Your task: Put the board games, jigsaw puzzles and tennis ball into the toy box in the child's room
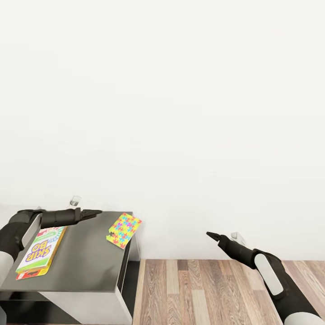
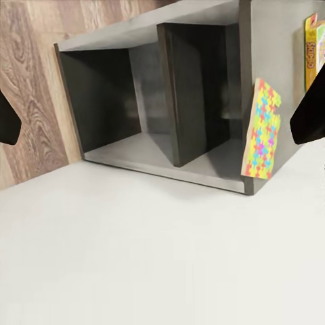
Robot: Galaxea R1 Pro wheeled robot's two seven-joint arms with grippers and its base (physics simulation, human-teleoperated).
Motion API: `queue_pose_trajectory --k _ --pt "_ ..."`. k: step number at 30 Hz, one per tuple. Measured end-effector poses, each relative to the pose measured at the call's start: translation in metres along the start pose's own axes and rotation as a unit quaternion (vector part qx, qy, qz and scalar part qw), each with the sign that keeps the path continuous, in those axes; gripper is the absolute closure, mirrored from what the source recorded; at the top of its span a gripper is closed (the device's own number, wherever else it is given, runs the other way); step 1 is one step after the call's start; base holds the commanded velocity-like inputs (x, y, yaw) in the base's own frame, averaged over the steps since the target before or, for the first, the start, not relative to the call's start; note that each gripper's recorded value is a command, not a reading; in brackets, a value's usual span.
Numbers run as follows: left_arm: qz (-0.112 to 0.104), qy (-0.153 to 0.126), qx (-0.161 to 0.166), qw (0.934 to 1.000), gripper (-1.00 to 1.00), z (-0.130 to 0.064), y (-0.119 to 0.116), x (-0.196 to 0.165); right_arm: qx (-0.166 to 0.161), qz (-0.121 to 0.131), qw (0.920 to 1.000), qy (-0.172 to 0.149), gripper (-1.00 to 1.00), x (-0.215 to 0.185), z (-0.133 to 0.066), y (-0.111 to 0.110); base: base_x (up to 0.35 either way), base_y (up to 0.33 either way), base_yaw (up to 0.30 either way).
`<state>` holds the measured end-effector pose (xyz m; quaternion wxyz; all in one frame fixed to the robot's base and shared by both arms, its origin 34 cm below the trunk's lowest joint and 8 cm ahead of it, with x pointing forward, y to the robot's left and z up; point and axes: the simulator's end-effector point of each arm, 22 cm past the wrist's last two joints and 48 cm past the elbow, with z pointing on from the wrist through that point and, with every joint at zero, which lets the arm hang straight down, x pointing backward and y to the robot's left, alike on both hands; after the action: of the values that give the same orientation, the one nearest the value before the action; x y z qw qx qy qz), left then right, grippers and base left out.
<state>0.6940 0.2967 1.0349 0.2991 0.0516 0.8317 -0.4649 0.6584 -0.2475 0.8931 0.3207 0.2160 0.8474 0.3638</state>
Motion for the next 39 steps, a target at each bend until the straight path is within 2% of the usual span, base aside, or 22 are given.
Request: queue_pose_trajectory --k 11,15,18,19,24,27,30,36,39 --pt "0.000 -0.001 0.003 1.0000 -1.00 0.000 -0.002 -0.001 -0.004 0.000 1.0000 0.004 -1.00 0.007 0.005 0.006 0.000 0.000 0.000" --pt "-0.013 0.005 0.013 0.9998 -1.00 -0.001 -0.008 0.000 -0.005 0.002 1.0000 0.003 -1.00 0.007 0.005 0.006 0.000 0.000 0.000" --pt "-0.018 0.009 0.043 0.9989 -1.00 -0.003 -0.025 -0.002 -0.006 0.003 1.0000 0.003 -1.00 0.006 0.005 0.007 0.000 0.000 0.000" --pt "-0.016 0.017 0.084 0.9962 -1.00 -0.004 -0.048 -0.002 -0.007 0.003 1.0000 0.002 -1.00 0.006 0.005 0.008 0.000 0.000 0.000" --pt "-0.013 0.041 0.117 0.9922 -1.00 0.000 -0.071 0.005 -0.008 0.004 1.0000 0.002 -1.00 0.006 0.005 0.009 0.000 0.000 0.000" --pt "-0.010 0.053 0.132 0.9898 -1.00 0.002 -0.088 0.004 -0.008 0.005 1.0000 0.002 -1.00 0.006 0.005 0.008 0.000 0.000 0.000" --pt "0.004 0.062 0.143 0.9877 -1.00 0.003 -0.111 -0.002 -0.006 0.006 1.0000 0.002 -1.00 0.007 0.006 0.008 0.000 0.000 0.000" --pt "0.007 0.078 0.151 0.9855 -1.00 0.008 -0.121 0.013 -0.013 0.014 0.9998 0.008 -1.00 0.019 0.015 0.019 0.000 0.000 0.000" --pt "0.009 0.082 0.154 0.9845 -1.00 0.010 -0.124 0.018 -0.026 0.025 0.9992 0.017 -1.00 0.034 0.025 0.033 0.000 0.000 0.000"
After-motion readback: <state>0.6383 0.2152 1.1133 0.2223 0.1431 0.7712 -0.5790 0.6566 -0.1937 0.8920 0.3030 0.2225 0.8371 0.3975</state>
